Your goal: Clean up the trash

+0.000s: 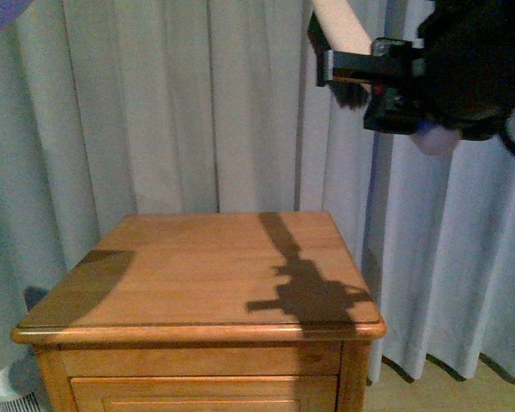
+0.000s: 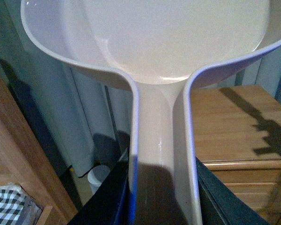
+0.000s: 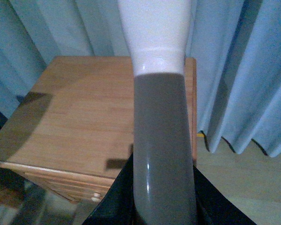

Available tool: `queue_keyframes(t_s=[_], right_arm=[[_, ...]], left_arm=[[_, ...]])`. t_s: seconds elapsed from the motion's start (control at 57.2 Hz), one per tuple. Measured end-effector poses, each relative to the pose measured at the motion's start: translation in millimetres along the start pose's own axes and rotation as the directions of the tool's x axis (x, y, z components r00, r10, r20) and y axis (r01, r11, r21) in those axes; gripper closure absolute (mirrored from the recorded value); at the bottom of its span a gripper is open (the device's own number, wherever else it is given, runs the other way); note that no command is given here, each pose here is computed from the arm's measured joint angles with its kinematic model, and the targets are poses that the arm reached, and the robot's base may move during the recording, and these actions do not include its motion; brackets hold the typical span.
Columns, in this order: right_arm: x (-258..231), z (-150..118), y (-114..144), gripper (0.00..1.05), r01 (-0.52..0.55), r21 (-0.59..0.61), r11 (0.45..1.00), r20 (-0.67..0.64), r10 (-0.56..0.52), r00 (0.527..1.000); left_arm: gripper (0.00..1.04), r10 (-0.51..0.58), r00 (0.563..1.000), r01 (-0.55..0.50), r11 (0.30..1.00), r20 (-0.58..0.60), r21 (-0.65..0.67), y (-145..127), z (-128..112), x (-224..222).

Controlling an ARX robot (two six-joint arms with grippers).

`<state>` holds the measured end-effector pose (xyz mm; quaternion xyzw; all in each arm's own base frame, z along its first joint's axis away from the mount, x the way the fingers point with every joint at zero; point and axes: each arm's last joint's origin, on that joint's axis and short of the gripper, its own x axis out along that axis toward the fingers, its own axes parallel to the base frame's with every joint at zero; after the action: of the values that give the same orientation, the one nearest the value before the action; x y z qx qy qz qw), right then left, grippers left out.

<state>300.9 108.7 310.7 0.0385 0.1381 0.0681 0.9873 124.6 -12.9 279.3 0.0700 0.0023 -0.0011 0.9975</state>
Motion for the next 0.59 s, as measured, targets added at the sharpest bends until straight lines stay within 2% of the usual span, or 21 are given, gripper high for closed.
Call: queue_keyframes(t_s=[0.105,0.349,0.594], right_arm=[[-35.4,-0.9,-12.4,0.85,0.038,-0.025,0.999,0.066,-0.036,0.997],[-110.0,-7.7,-38.6,0.85,0.147,0.003,0.989,0.205,-0.144,0.968],[-150.9,-27.4,-51.1,0.85,0.185,0.037,0.982,0.236,-0.188,0.953]], left_arm=[[0.77,0.000,1.000,0.000,1.000,0.000,0.000,0.0,0.0,0.0],[0.77,0.000,1.000,0.000,1.000,0.000,0.000,0.0,0.0,0.0],[0.77,0.000,1.000,0.000,1.000,0.000,0.000,0.0,0.0,0.0]])
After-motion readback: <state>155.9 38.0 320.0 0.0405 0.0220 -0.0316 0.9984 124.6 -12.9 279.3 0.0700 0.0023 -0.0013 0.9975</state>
